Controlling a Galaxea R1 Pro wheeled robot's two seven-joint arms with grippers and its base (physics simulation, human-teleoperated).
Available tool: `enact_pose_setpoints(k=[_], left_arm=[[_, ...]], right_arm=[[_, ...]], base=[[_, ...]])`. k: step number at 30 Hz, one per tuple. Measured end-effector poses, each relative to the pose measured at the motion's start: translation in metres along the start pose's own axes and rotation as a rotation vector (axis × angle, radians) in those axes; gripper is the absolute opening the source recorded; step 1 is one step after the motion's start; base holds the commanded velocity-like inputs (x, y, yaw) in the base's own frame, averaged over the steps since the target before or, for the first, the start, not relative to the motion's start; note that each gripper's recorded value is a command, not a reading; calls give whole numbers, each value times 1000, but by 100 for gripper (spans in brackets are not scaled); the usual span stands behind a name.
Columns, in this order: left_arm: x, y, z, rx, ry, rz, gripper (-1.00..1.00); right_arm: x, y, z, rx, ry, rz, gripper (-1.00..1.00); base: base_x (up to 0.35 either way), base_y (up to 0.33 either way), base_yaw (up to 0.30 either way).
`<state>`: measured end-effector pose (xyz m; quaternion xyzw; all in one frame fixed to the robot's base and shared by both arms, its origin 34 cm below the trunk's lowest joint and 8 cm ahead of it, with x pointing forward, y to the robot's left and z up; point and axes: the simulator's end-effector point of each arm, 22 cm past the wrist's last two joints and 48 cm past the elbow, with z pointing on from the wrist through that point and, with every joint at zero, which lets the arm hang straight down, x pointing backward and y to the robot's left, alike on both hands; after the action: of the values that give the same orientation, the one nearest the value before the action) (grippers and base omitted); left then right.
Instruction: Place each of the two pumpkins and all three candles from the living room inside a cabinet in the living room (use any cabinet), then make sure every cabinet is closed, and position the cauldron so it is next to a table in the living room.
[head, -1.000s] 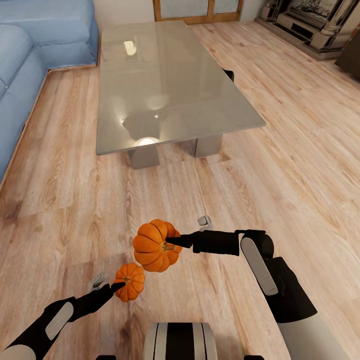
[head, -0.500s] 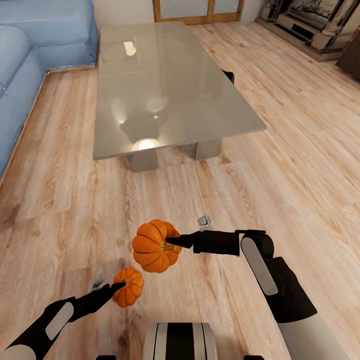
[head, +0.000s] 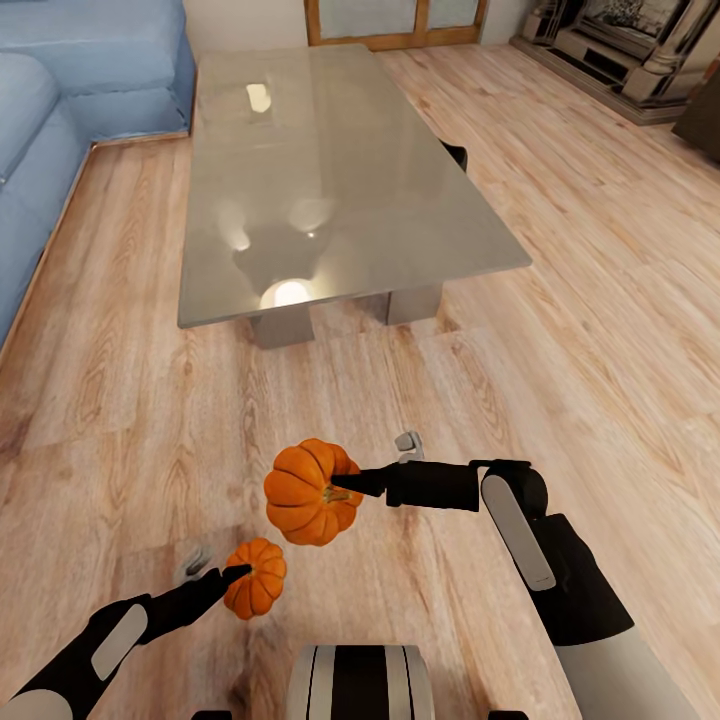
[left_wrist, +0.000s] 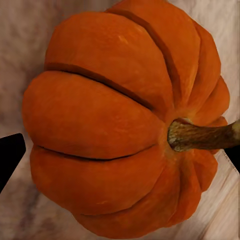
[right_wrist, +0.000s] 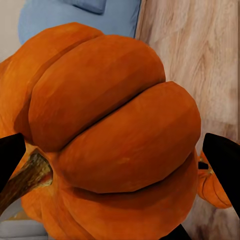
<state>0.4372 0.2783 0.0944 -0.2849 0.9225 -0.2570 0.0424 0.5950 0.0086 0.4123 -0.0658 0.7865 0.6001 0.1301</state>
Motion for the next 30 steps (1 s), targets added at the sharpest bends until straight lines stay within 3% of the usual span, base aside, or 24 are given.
enact_pose_setpoints(k=[30], left_arm=[[6, 9, 4, -12, 13, -12, 100]], right_arm=[[5, -9, 2, -1, 5, 19, -100]], base=[[1, -1, 0]])
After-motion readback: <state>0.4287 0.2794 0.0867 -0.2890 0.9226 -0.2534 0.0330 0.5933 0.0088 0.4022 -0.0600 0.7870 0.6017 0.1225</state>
